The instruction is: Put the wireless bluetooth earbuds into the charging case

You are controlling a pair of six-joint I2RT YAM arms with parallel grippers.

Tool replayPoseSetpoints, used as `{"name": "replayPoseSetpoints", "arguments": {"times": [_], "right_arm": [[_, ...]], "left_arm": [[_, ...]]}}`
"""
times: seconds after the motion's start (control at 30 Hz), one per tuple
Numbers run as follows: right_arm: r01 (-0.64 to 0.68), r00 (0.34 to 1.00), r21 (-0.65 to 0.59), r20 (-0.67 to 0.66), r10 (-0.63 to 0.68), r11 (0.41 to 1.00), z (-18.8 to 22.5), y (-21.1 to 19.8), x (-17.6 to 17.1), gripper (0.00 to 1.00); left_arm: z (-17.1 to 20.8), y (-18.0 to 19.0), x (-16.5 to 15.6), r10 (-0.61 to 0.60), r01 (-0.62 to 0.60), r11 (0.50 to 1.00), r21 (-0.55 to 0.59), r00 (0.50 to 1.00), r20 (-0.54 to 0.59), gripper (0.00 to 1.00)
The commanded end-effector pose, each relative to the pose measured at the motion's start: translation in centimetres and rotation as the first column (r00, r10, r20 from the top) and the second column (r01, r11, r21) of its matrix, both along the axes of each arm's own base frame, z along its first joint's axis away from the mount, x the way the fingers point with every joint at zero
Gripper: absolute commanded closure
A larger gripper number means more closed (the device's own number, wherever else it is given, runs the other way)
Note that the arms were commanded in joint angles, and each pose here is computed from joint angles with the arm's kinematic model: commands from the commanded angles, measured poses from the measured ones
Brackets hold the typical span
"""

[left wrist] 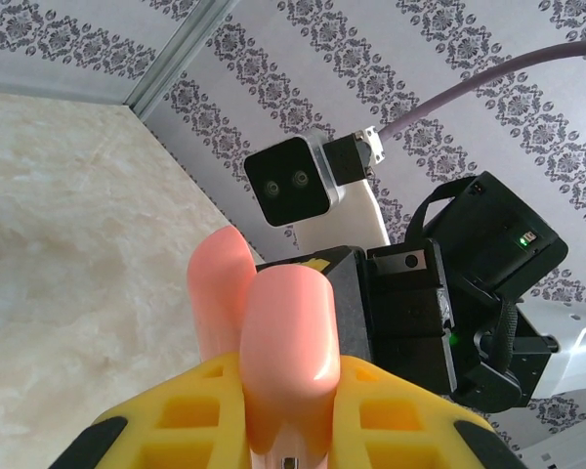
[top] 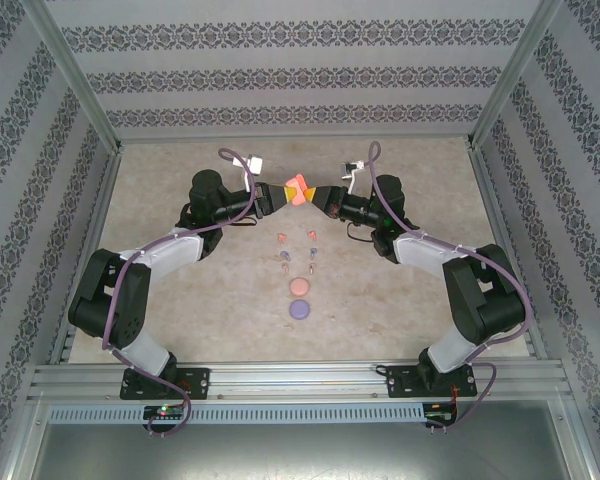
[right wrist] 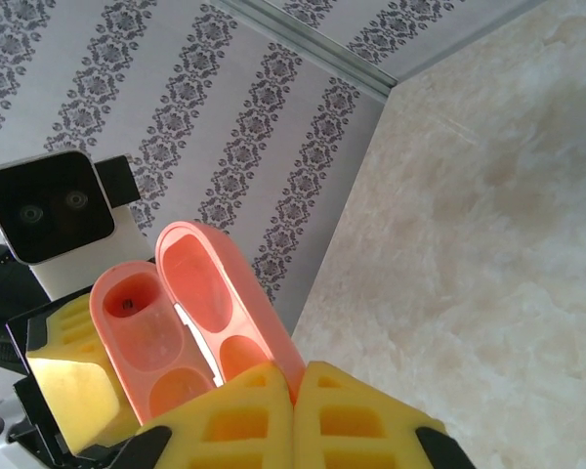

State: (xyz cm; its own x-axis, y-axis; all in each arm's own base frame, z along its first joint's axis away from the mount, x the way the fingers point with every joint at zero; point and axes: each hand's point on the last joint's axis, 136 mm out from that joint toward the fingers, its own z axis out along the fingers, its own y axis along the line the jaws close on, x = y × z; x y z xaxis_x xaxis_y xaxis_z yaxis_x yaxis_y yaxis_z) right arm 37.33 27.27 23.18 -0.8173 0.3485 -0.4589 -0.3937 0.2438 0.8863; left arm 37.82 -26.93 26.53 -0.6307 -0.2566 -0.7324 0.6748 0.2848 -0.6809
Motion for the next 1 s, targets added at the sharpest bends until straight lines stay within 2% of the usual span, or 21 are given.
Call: {"name": "replayPoseSetpoints", "arguments": {"times": [0.0,0.17,0.3,0.43,0.6,0.83,0.97], "right_arm": [[-0.011,0.996,0.040,0.094,0.008,0.999,2.9,0.6,0.3,0.99],[0.008,0.998,0.009,0.061,-0.009,1.000,2.3,0.5,0.9,1.00],[0.035,0.999,-0.021,0.030,-0.035,0.999,1.5,-0.4,1.7,1.00],[0.055,0.998,-0.060,0.012,-0.054,0.997,0.7,-1.4,2.4,1.00],[0.040,0.999,-0.122,0.013,-0.038,0.992,0.0,-2.8,3.1,1.00],[0.003,1.000,-0.166,0.028,0.002,0.986,-0.5,-4.6,4.2,1.00],[-0.051,0.998,-0.216,0.027,0.058,0.975,-1.4,-4.4,3.9,1.00]], "left_arm": [[-0.3,-0.1,0.1,0.005,-0.005,1.000,-0.005,1.000,0.011,0.91],[-0.8,0.7,1.0,0.088,-0.089,0.995,0.043,0.996,0.003,0.47],[-0.1,2.0,1.4,0.136,-0.137,0.986,0.093,0.991,0.023,0.29],[0.9,3.3,1.3,0.138,-0.144,0.979,0.147,0.989,0.049,0.19],[1.2,4.1,0.7,0.059,-0.072,0.964,0.257,0.997,0.058,0.12],[0.1,3.9,0.6,-0.082,0.073,0.920,0.384,0.997,0.008,0.10],[-0.6,3.4,0.7,-0.169,0.173,0.895,0.411,0.985,-0.048,0.12]]}}
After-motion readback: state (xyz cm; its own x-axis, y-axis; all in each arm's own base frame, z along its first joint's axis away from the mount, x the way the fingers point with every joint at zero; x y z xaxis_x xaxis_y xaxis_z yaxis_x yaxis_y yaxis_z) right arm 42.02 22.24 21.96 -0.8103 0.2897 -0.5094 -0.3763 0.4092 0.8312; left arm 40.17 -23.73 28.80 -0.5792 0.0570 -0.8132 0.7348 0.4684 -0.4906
